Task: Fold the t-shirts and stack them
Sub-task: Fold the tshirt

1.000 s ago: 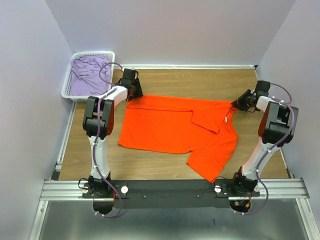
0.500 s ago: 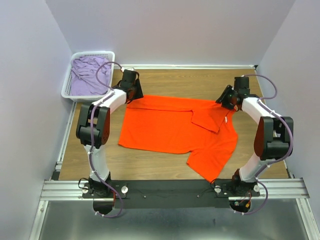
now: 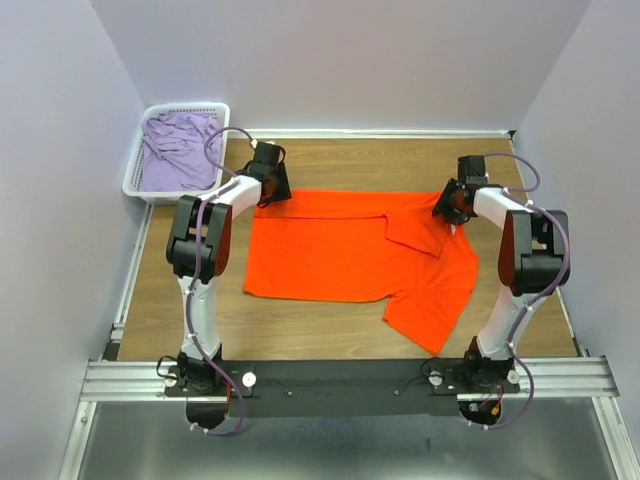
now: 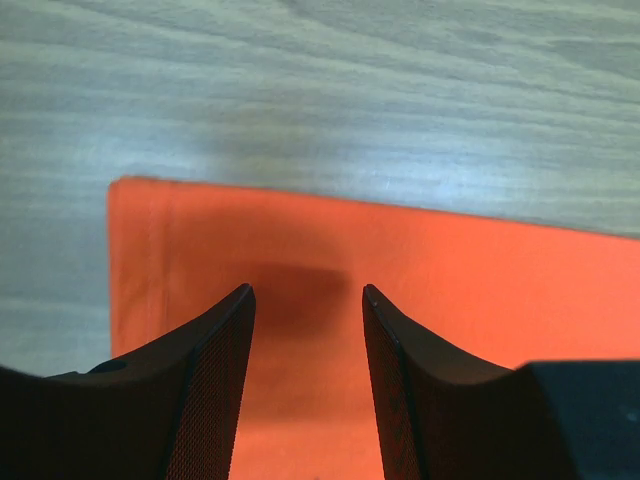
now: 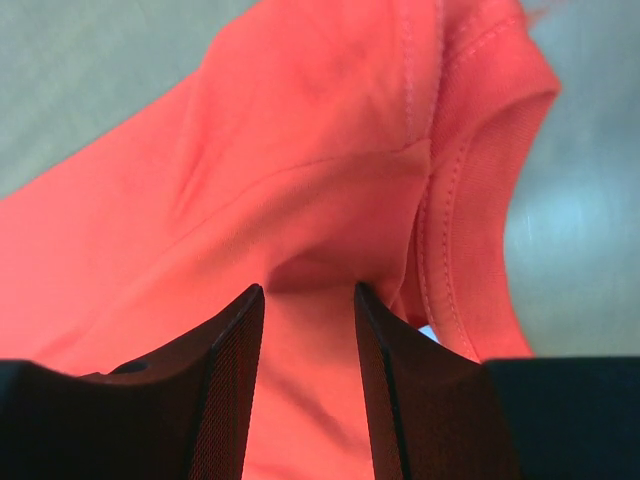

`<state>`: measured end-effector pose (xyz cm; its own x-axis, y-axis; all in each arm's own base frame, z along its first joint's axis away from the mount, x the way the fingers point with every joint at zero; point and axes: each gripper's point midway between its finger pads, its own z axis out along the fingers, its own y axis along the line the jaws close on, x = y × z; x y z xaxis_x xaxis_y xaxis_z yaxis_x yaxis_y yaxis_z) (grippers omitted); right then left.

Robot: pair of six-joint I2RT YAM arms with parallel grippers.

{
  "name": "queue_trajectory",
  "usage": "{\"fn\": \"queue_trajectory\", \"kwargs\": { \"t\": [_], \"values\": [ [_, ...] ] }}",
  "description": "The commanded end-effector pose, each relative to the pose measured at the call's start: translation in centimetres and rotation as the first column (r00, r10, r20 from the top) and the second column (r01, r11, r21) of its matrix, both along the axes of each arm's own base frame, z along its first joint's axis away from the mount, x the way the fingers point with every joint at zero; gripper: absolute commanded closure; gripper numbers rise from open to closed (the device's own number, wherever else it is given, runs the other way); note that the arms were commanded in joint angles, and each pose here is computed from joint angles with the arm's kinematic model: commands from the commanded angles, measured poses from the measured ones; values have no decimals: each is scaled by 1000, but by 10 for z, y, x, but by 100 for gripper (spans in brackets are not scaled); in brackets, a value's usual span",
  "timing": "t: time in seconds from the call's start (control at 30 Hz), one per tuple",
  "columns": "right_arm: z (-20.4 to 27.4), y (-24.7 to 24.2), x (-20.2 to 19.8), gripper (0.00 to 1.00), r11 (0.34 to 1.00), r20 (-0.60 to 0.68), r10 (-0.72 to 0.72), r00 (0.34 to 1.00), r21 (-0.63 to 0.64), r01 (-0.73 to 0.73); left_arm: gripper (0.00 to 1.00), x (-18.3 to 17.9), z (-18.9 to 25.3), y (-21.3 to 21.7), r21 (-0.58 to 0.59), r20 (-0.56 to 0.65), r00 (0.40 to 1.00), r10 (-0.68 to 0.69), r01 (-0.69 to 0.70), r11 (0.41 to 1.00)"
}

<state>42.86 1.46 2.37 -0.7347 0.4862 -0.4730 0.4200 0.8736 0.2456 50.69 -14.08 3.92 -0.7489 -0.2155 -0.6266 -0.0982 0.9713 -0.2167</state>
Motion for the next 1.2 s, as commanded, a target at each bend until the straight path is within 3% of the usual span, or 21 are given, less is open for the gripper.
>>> {"fn": "queue_trajectory", "kwargs": {
  "t": [0.0, 0.27, 0.4, 0.57, 0.6, 0.7, 0.73, 0.8, 0.93, 1.17],
  "values": [
    [-40, -25, 13, 51, 996, -89, -7, 996, -88, 0, 45, 20, 2, -4, 2, 10, 1000, 11, -11, 1000],
    [-38, -35, 97, 50, 994, 13, 54, 998, -97, -53, 45, 66, -7, -17, -15, -9, 999, 36, -36, 999],
    [-42, -31, 114, 47, 995, 28, 70, 997, -75, -68, 45, 83, -10, -19, -27, -14, 999, 47, -47, 999],
    [1, -25, 129, 39, 995, 117, 94, 989, -54, -88, 45, 77, 19, -17, -34, 14, 998, 54, -53, 998],
    [22, -26, 130, 36, 994, 149, 95, 984, -66, -86, 45, 78, 54, -17, -46, 87, 994, 62, -58, 997],
    [38, -25, 115, 28, 994, 153, 90, 984, -70, -80, 45, 54, 75, -13, -41, 117, 991, 66, -62, 997],
    [60, -25, 112, 27, 995, 185, 86, 979, -72, -74, 45, 39, 62, -14, -22, 81, 995, 55, -53, 998],
    [58, -22, 92, 22, 996, 156, 75, 985, -56, -67, 45, 24, 68, -16, -14, 80, 996, 42, -41, 999],
    [74, -18, 55, 19, 997, 139, 61, 988, -51, -55, 46, -14, 31, -19, 10, -21, 1000, 8, -7, 1000],
    [108, -12, -17, 10, 996, 133, 80, 988, -55, -73, 48, -20, 7, -19, 42, -70, 997, -8, 11, 999]
  ]
}}
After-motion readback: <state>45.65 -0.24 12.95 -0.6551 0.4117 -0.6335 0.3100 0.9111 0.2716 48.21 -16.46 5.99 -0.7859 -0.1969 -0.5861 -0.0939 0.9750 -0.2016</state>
